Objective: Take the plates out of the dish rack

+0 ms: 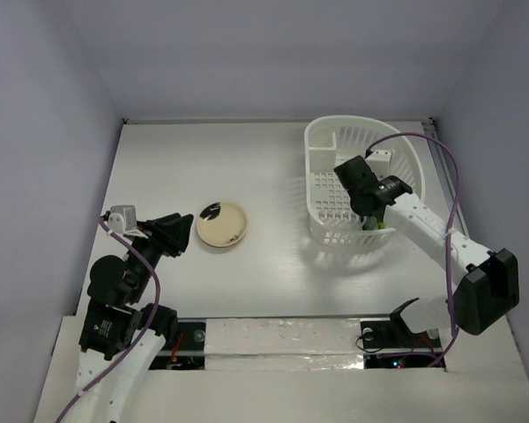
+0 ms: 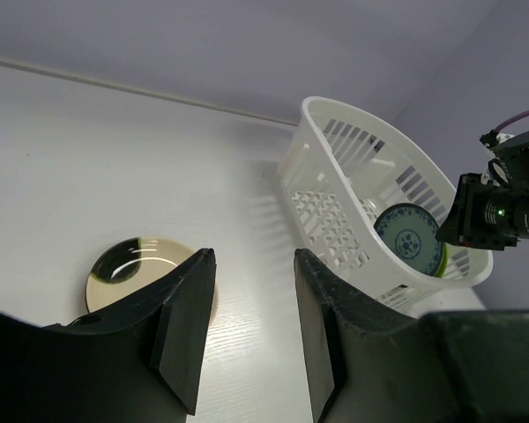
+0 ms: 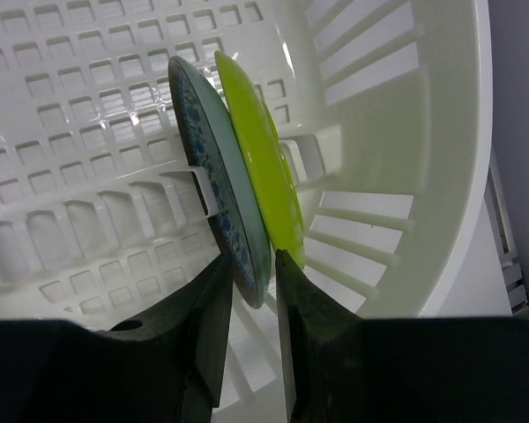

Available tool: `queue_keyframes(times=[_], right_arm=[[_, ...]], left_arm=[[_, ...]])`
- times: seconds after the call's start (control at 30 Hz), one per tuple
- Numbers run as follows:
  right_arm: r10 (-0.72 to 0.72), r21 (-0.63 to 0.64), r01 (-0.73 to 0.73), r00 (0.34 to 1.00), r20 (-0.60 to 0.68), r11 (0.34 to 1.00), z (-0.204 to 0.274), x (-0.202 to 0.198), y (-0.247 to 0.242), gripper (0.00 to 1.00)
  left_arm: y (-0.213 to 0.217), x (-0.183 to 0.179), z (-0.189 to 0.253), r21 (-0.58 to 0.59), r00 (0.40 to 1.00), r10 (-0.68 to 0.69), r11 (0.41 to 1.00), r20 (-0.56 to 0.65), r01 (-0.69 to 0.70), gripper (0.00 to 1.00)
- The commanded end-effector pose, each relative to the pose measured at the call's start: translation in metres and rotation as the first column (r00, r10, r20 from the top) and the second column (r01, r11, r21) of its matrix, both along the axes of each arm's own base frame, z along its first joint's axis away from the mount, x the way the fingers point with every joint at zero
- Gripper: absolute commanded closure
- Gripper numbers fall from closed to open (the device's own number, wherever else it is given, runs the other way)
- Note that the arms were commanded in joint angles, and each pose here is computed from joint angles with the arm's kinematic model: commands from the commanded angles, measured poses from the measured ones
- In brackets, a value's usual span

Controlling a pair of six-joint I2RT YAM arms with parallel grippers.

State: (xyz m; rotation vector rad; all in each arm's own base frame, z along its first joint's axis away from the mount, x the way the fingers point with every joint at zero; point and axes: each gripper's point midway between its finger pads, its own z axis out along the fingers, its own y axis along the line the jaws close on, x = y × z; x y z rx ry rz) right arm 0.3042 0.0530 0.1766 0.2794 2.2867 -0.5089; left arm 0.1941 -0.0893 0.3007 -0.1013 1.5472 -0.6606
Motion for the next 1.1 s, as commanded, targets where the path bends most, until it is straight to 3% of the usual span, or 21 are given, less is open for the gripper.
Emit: queue_keyframes(times=[0.0,0.53,0.83,1.07], right_arm=[[0.004,0.004,-0.004,1.000,0.027,1.000,0.004,0.007,-0.001,0.69],[0.015,0.010,-0.015,1.000,0.008,1.000,-0.004,0.025,-0.004,0.74],[-0.005,-0.045,0.004,1.000,-0.028,0.999,-0.012,0.033,-0.015,0.66],[-0.009,-0.098,0.006,1.000,-0.027,0.995,0.000,0.035,-0.022,0.87]], left_arm=[[0.000,-0.005,0.026,-0.022,0.997,-0.009,1.000,0.080,0.011,0.62],[0.000,-0.004,0.024,-0.022,0.997,-0.003,1.000,0.071,0.005,0.62],[0.000,-0.003,0.022,-0.018,0.998,-0.005,1.000,0.066,0.006,0.62],[-0.001,-0.002,0.022,-0.018,0.998,-0.006,1.000,0.064,0.007,0.62]])
